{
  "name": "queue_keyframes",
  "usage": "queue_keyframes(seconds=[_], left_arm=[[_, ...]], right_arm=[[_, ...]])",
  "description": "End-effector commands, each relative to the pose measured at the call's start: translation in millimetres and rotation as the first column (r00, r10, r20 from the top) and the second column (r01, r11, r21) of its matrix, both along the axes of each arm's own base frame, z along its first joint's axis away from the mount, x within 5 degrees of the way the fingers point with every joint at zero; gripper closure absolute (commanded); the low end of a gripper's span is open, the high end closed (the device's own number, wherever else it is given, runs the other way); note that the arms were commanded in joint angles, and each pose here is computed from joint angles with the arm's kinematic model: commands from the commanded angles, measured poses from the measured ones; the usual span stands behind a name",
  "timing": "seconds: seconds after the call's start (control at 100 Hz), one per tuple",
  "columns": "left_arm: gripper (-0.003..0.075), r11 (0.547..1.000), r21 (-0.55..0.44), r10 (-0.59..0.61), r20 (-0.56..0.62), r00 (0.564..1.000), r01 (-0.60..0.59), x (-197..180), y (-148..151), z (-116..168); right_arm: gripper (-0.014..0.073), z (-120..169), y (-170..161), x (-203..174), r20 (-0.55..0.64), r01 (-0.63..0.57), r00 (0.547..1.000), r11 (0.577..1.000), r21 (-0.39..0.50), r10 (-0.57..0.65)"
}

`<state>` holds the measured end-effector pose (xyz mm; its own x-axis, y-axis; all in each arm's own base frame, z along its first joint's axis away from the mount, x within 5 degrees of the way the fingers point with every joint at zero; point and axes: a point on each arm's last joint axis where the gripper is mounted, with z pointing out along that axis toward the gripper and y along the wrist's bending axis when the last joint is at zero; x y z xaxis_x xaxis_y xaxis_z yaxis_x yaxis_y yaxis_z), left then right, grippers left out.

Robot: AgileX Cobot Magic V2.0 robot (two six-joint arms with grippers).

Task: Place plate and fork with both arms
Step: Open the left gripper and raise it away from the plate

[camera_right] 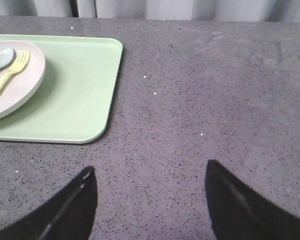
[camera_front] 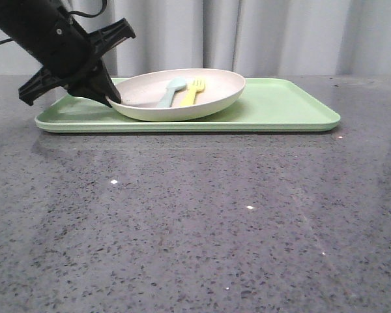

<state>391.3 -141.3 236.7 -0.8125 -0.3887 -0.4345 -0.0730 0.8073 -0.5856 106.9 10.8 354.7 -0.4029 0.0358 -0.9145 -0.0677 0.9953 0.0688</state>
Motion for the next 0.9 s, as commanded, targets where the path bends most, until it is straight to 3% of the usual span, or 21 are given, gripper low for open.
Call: queue_keyframes(seconds=[0.0,0.18,0.42,0.56,0.77,0.89], left_arm=[[0.0740,0.998,-0.056,0.039,0.104,0.994,-0.033,0.4,-2.0,33.8],[0.0701,0.998,-0.056,0.037,0.102,0.994,-0.032,0.2,-2.1,33.7],[0.0404,0.998,-0.056,0.037,0.101,0.994,-0.031,0.2,-2.1,33.6],[0.0288,0.997,-0.066,0.046,0.104,0.994,-0.039,0.7,-2.2,34.2],[0.0274,0.997,-0.071,0.046,0.141,0.989,-0.036,-4.5,0.6,49.3],[0.0275,0.999,-0.018,0.030,0.250,0.968,-0.027,-13.2,8.0,75.8]], right_arm=[[0.0121,15.6,0.4,2.5,0.091,-0.004,0.996,1.000,0.001,0.004],[0.0121,15.6,0.4,2.5,0.091,-0.004,0.996,1.000,0.001,0.004],[0.0121,15.7,0.4,2.5,0.092,-0.004,0.996,1.000,0.001,0.004],[0.0121,15.9,0.4,2.6,0.095,-0.004,0.995,1.000,0.002,0.004],[0.0121,15.9,0.4,2.5,0.094,-0.004,0.996,1.000,0.002,0.004],[0.0121,15.4,0.4,2.4,0.089,-0.004,0.996,1.000,0.001,0.004]])
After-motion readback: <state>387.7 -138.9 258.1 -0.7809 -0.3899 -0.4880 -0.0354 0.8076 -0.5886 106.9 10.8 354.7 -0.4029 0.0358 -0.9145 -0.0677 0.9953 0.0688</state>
